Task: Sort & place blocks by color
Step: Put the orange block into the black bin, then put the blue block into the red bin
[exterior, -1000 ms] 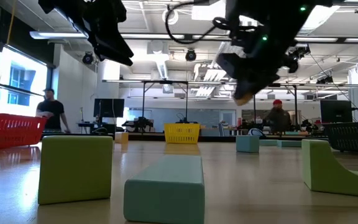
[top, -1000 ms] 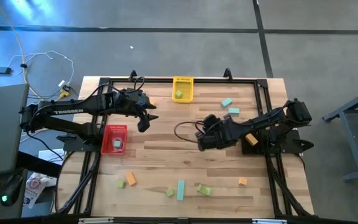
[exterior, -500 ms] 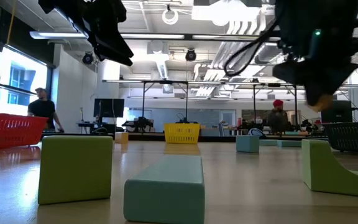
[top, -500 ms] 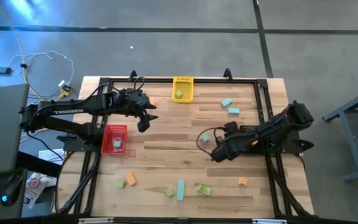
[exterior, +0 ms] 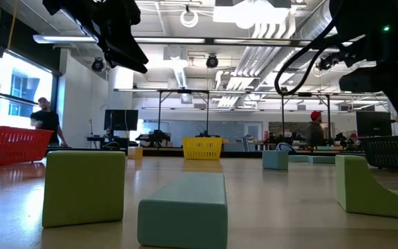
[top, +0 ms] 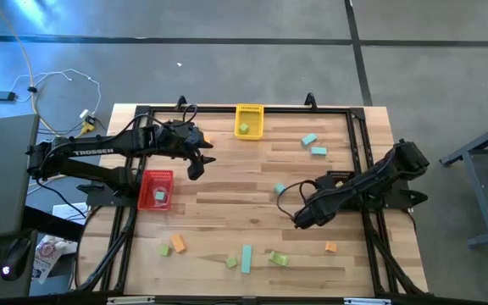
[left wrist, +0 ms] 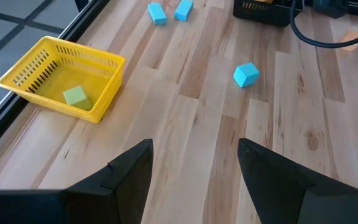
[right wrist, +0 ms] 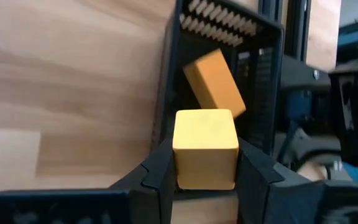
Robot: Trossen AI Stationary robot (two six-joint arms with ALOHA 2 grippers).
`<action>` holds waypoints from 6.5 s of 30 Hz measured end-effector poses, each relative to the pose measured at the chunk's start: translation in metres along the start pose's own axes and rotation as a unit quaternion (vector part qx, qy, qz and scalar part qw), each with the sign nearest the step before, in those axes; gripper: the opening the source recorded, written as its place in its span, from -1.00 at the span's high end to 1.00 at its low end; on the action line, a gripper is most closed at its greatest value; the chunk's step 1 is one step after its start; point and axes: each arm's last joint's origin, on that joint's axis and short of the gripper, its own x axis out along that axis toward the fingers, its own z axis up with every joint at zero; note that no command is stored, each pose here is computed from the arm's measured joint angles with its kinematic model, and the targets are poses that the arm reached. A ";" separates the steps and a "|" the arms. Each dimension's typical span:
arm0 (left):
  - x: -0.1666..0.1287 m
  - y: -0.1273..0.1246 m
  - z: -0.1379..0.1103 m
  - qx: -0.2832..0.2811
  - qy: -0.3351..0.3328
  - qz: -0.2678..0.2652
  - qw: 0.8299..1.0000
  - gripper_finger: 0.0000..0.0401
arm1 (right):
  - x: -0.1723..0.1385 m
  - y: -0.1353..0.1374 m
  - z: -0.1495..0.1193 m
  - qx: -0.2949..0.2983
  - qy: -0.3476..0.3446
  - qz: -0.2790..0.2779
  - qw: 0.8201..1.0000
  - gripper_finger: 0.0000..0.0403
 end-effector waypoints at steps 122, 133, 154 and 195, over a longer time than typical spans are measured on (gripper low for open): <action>-0.003 -0.033 -0.017 0.055 0.072 -0.052 0.995 -0.11 | 0.145 -0.002 0.226 -0.501 0.056 0.153 0.850 -0.04; -0.003 -0.033 -0.017 0.055 0.072 -0.052 0.995 -0.11 | 0.147 -0.001 0.223 -0.464 0.080 0.167 0.866 0.56; -0.002 -0.033 -0.017 0.038 0.072 -0.051 0.995 -0.11 | 0.073 0.030 0.195 -0.445 0.008 0.233 0.865 0.56; -0.002 -0.037 0.007 0.055 -0.053 -0.066 0.995 -0.11 | -0.081 0.111 0.139 -0.348 -0.467 0.472 0.662 0.56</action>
